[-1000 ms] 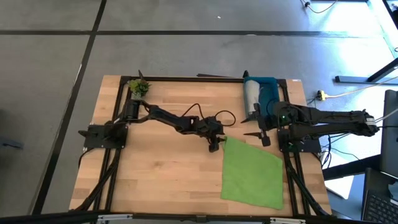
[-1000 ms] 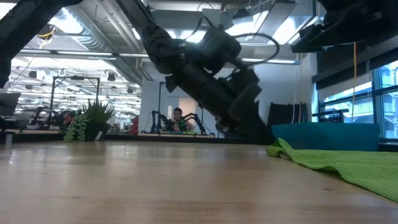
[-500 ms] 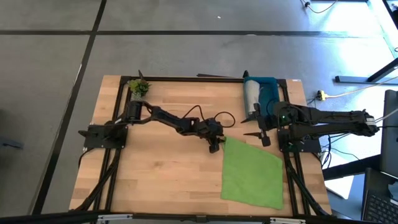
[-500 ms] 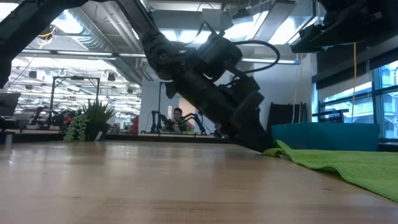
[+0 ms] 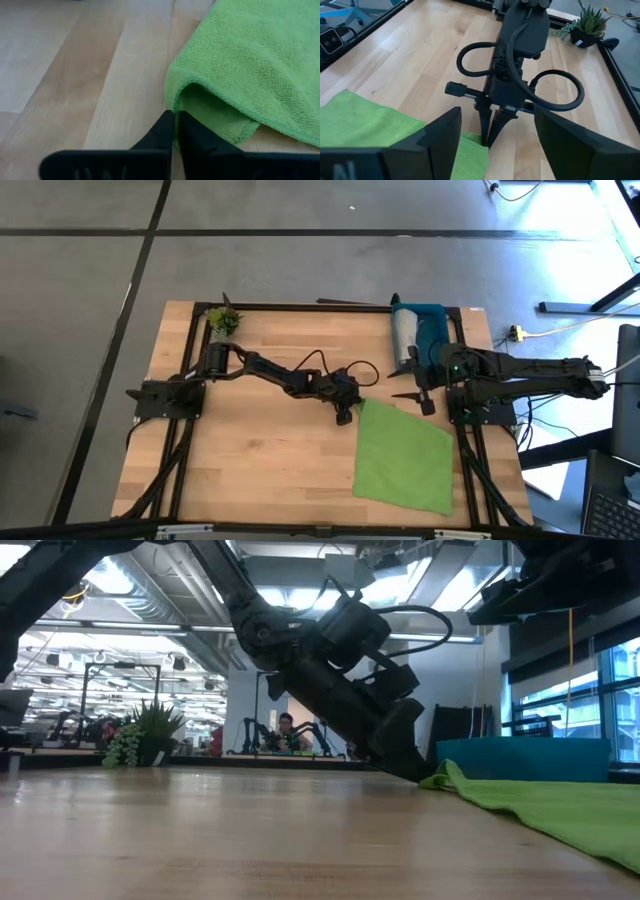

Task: Roll microfiber towels into tight, uniform cylinder then place into a basket
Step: Roll the green towel

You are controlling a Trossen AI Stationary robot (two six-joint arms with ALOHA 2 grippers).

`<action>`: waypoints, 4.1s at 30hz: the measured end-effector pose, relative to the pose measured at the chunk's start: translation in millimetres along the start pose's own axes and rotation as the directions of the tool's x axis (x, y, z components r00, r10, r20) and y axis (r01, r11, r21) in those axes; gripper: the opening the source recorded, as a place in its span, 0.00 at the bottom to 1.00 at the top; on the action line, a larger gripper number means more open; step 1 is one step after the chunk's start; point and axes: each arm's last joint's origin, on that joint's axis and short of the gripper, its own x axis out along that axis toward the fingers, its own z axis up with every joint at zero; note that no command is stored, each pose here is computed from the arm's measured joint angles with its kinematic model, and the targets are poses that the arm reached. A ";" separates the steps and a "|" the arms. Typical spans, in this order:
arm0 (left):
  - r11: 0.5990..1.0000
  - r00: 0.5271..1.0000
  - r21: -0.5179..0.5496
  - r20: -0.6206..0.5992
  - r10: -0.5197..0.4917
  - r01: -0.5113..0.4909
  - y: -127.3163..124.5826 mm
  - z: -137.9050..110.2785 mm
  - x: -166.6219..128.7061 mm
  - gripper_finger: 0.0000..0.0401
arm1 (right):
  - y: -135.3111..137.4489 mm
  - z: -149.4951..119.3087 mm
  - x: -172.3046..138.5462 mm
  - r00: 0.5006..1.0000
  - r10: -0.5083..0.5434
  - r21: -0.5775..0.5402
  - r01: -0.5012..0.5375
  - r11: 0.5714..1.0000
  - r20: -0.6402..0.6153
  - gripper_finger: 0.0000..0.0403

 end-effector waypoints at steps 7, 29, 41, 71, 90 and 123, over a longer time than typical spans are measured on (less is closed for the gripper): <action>0.997 0.997 0.068 -0.060 0.043 -0.039 -1.6 7.7 -16.1 0.00 | 0.6 -1.9 -0.1 1.000 0.006 0.004 -0.006 1.000 -0.019 0.63; 0.846 0.711 0.428 -0.483 0.511 -0.317 22.2 12.3 -110.8 0.00 | 1.6 -5.0 0.3 0.999 0.018 0.085 -0.013 0.996 -0.051 0.63; 0.830 0.677 0.447 -0.499 0.541 -0.334 33.7 11.2 -112.9 0.03 | 1.5 -5.1 0.6 0.998 0.018 0.086 -0.013 0.996 -0.053 0.63; 0.917 0.874 0.399 -0.436 0.214 -0.026 -103.7 9.3 -152.4 0.21 | 1.6 -5.4 0.8 0.998 0.019 0.085 -0.014 0.996 -0.056 0.63; 0.948 0.948 0.318 -0.307 0.088 0.015 -163.5 -0.3 -154.6 0.21 | 43.0 -14.6 10.0 0.949 0.202 0.107 -0.181 0.978 -0.244 0.63; 0.944 0.905 0.317 -0.421 0.054 0.091 -167.3 -35.2 -111.7 0.21 | 108.9 -51.7 89.0 0.770 0.259 0.266 -0.120 0.956 -0.583 0.63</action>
